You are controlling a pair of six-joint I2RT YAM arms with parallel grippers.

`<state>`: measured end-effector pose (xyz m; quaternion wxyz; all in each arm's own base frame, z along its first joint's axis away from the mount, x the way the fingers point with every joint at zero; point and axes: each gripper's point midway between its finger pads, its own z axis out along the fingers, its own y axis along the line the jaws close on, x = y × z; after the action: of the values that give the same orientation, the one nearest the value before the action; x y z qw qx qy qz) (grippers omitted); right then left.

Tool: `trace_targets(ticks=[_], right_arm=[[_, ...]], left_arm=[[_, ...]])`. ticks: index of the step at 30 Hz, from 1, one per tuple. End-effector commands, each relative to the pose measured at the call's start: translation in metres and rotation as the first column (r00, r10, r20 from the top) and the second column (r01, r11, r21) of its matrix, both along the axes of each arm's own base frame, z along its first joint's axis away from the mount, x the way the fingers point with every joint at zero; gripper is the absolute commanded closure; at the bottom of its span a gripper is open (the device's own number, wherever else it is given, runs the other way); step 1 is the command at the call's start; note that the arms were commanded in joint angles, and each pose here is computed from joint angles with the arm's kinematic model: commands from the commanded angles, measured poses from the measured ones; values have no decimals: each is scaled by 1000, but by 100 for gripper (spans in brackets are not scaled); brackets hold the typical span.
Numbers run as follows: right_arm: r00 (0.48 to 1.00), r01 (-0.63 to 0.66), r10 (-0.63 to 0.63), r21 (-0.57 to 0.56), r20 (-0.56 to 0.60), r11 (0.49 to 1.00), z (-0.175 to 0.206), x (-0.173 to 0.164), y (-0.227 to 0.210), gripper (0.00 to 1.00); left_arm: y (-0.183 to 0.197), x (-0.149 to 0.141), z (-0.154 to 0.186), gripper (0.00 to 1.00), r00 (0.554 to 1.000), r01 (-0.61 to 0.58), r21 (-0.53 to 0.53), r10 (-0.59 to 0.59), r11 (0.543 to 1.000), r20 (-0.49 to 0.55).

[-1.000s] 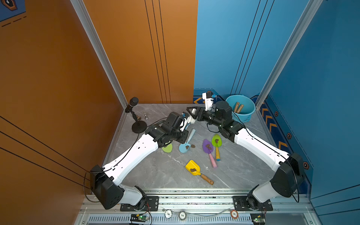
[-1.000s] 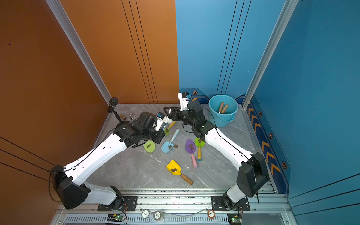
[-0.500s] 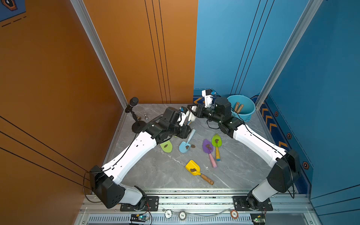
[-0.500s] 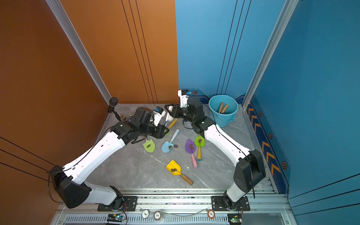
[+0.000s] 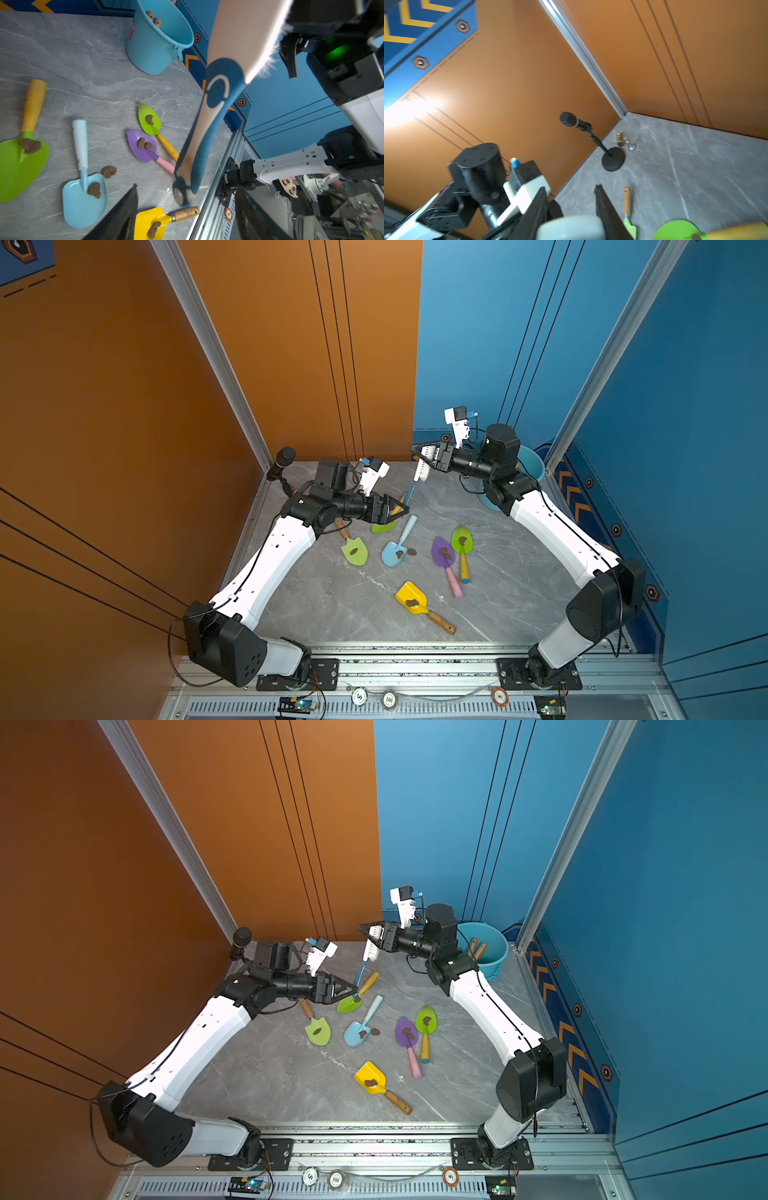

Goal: Brush the soil off the hand trowel and place it into the bucket
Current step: Adjust the brush.

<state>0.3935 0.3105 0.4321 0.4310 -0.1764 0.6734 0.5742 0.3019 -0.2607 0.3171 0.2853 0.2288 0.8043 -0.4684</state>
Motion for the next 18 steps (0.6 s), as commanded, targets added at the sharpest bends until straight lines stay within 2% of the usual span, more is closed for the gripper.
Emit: trace_targets(ticks=[1, 3, 9, 18], right_arm=[[988, -156, 153, 100, 34, 983, 27, -18, 10, 88], [983, -184, 182, 129, 27, 974, 32, -19, 11, 89], [978, -207, 207, 125, 6, 970, 28, -19, 11, 90], [981, -193, 194, 126, -1, 973, 27, -11, -1, 90]], left_arm=[[-18, -10, 29, 28, 992, 113, -84, -107, 990, 71], [-20, -7, 32, 32, 992, 111, -105, -103, 988, 77], [-30, -9, 41, 56, 989, 142, -177, -131, 974, 73], [-31, -11, 37, 54, 990, 139, -168, -132, 976, 52]])
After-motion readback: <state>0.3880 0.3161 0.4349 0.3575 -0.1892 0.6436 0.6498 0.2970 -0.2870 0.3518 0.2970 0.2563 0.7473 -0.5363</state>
